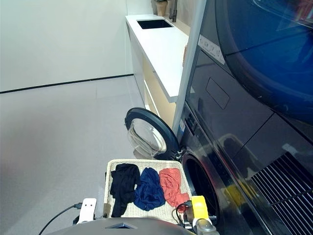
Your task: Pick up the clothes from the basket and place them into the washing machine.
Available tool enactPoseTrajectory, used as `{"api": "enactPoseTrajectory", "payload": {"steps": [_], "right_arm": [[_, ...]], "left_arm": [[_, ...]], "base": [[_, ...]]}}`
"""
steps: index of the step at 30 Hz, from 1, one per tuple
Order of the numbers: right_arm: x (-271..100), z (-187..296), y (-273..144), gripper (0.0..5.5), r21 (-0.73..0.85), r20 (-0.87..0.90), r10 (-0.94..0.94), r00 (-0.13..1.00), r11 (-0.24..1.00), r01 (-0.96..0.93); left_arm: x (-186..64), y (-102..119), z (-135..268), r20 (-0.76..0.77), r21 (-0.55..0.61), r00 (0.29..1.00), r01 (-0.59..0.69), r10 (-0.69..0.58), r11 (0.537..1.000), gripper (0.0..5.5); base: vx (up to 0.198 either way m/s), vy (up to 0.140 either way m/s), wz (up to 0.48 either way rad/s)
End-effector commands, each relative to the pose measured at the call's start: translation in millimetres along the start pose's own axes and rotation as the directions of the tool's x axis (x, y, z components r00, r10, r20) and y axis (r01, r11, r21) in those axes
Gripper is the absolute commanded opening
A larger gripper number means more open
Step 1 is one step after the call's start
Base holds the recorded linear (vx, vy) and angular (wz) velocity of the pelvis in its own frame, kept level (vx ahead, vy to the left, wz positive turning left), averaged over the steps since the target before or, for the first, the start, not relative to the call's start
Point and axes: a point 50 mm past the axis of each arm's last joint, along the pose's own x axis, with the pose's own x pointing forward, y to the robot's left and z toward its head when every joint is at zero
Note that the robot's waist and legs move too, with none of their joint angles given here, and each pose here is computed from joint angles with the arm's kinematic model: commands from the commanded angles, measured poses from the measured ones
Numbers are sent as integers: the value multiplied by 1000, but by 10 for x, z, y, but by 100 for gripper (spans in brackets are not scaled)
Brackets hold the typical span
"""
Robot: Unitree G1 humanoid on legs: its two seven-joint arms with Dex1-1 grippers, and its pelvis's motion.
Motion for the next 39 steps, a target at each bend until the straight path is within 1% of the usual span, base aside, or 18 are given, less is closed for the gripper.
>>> {"api": "enactPoseTrajectory", "payload": {"steps": [1, 5, 10, 14, 18, 21, 25, 27, 31, 33, 36, 39], "right_arm": [[49, 292, 125, 550, 6, 105, 36, 994, 999, -37], [51, 314, 129, 550, 5, 114, 40, 993, 999, -41], [54, 401, 183, 550, -81, 146, 79, 986, 994, -68], [55, 469, 203, 550, -88, 174, 90, 981, 993, -76], [58, 498, 216, 550, -91, 180, 97, 979, 992, -82], [59, 552, 228, 550, -90, 199, 103, 975, 992, -86], [58, 671, 263, 550, -106, 241, 119, 963, 990, -96], [52, 756, 290, 550, -113, 273, 130, 953, 988, -102], [18, 1022, 344, 550, -130, 372, 155, 915, 985, -114], [-19, 1187, 383, 550, -144, 432, 177, 884, 982, -125], [-95, 1467, 411, 550, -154, 528, 196, 826, 979, -134], [-207, 1816, 428, 550, -177, 632, 213, 745, 976, -128]], "left_arm": [[71, -45, 265, 82, 32, 996, 21, -24, 999, 550], [72, -47, 270, 82, 29, 996, 22, -25, 999, 550], [76, -57, 282, 83, 45, 996, 29, -32, 999, 550], [83, -48, 315, 91, 46, 995, 23, -27, 999, 550], [94, -74, 389, 115, 115, 992, 35, -48, 993, 550], [108, -69, 482, 142, 143, 989, 28, -49, 989, 550], [128, -79, 671, 203, 180, 978, 12, -49, 984, 550], [136, -89, 774, 235, 180, 971, 5, -48, 984, 550], [140, -121, 1046, 319, 198, 946, -13, -52, 980, 550], [135, -119, 1189, 362, 230, 930, -30, -57, 973, 550], [109, -111, 1469, 446, 239, 893, -59, -55, 969, 550], [32, -127, 1883, 568, 224, 822, -93, -53, 970, 550]], "base": [[0, 0, 0], [0, 0, 0], [0, 0, 0], [0, 0, 0], [0, 0, 0], [0, 0, 0], [0, 0, 0], [0, 0, 0], [0, 0, 0], [0, 0, 0], [-96, 21, -8], [-225, 21, -29]]}}
